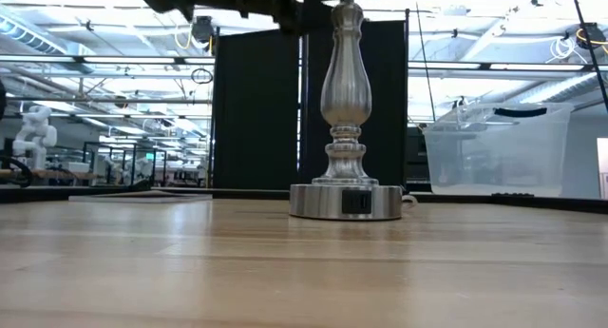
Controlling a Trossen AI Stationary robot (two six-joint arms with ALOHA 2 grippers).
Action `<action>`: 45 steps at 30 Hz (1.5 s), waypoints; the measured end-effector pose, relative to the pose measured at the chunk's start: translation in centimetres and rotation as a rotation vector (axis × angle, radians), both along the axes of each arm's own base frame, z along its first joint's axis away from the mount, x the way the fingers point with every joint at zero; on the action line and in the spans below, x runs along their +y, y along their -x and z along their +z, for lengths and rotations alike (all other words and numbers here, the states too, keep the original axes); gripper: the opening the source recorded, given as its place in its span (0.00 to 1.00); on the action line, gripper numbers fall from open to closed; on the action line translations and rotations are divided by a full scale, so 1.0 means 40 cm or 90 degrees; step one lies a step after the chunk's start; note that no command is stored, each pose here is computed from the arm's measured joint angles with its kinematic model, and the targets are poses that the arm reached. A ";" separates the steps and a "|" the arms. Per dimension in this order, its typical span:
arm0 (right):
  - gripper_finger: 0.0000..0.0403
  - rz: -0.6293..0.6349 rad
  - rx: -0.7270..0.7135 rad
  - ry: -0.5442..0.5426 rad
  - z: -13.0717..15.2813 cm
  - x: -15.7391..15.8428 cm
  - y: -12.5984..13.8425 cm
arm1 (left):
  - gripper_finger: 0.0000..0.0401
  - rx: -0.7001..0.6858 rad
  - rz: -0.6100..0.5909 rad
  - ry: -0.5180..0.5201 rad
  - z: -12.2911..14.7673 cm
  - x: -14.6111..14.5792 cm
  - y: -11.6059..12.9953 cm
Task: Screw lightbulb
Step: Insert the lightbulb into the lamp
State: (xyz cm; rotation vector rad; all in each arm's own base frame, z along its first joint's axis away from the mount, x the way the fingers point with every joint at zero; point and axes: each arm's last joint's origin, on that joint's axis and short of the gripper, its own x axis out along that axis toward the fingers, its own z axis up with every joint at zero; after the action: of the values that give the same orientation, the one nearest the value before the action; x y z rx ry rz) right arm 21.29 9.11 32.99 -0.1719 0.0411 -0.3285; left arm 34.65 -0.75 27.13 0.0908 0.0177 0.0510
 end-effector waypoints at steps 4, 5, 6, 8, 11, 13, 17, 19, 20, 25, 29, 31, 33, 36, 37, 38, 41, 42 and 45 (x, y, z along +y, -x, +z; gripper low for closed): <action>0.99 0.014 -0.016 0.012 0.010 0.001 0.000 | 0.77 -0.007 0.002 -0.020 0.049 -0.010 0.037; 0.99 0.014 -0.021 0.014 0.012 0.001 0.000 | 0.77 -0.004 0.005 -0.029 0.060 -0.015 0.047; 0.99 0.014 -0.022 0.017 0.013 0.001 0.000 | 0.77 -0.003 0.010 -0.039 0.069 -0.019 0.056; 0.98 0.014 -0.025 0.022 0.015 0.001 0.000 | 0.77 0.000 0.022 -0.056 0.091 -0.026 0.079; 0.94 0.013 -0.039 0.025 0.022 0.001 0.000 | 0.77 0.002 0.035 -0.074 0.119 -0.035 0.110; 0.90 0.013 -0.041 0.027 0.024 0.001 0.000 | 0.77 0.007 0.041 -0.084 0.132 -0.043 0.128; 0.73 0.011 -0.053 0.037 0.031 0.001 0.001 | 0.73 -0.020 0.050 -0.109 0.165 -0.059 0.160; 0.61 0.006 -0.059 0.047 0.036 -0.002 0.000 | 0.66 -0.038 0.051 -0.126 0.183 -0.065 0.175; 0.54 0.001 -0.061 0.053 0.037 -0.005 0.000 | 0.62 -0.050 0.053 -0.133 0.189 -0.066 0.177; 0.22 -0.023 -0.083 0.060 0.049 -0.022 -0.005 | 0.32 -0.069 0.058 -0.151 0.200 -0.063 0.182; 0.03 -0.048 -0.099 0.060 0.057 -0.042 -0.010 | 0.08 -0.068 0.063 -0.152 0.199 -0.052 0.180; 0.03 -0.061 -0.109 0.055 0.061 -0.053 -0.013 | 0.02 -0.078 0.057 -0.153 0.203 -0.051 0.181; 0.05 -0.075 -0.120 0.050 0.065 -0.065 -0.016 | 0.01 -0.108 0.042 -0.151 0.213 -0.047 0.181; 0.05 -0.091 -0.140 0.045 0.072 -0.081 -0.018 | 0.01 -0.118 0.031 -0.153 0.217 -0.042 0.181; 0.04 -0.090 -0.143 0.046 0.073 -0.085 -0.019 | 0.01 -0.117 0.032 -0.153 0.216 -0.040 0.181; 0.03 -0.086 -0.145 0.049 0.074 -0.089 -0.021 | 0.01 -0.119 0.032 -0.153 0.217 -0.040 0.181; 0.01 -0.062 -0.158 0.053 0.077 -0.099 -0.025 | 0.01 -0.153 0.004 -0.155 0.228 -0.043 0.183; 0.01 -0.057 -0.164 0.052 0.079 -0.102 -0.026 | 0.01 -0.162 -0.013 -0.160 0.231 -0.045 0.184; 0.01 -0.056 -0.178 0.045 0.082 -0.110 -0.027 | 0.01 -0.169 -0.027 -0.166 0.233 -0.048 0.184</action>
State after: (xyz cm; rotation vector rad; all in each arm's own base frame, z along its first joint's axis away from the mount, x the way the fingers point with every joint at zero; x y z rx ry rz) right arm 22.38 4.71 36.29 -0.1939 -0.2402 -0.4392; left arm 27.29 -2.67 36.43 0.3437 -0.2567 0.0225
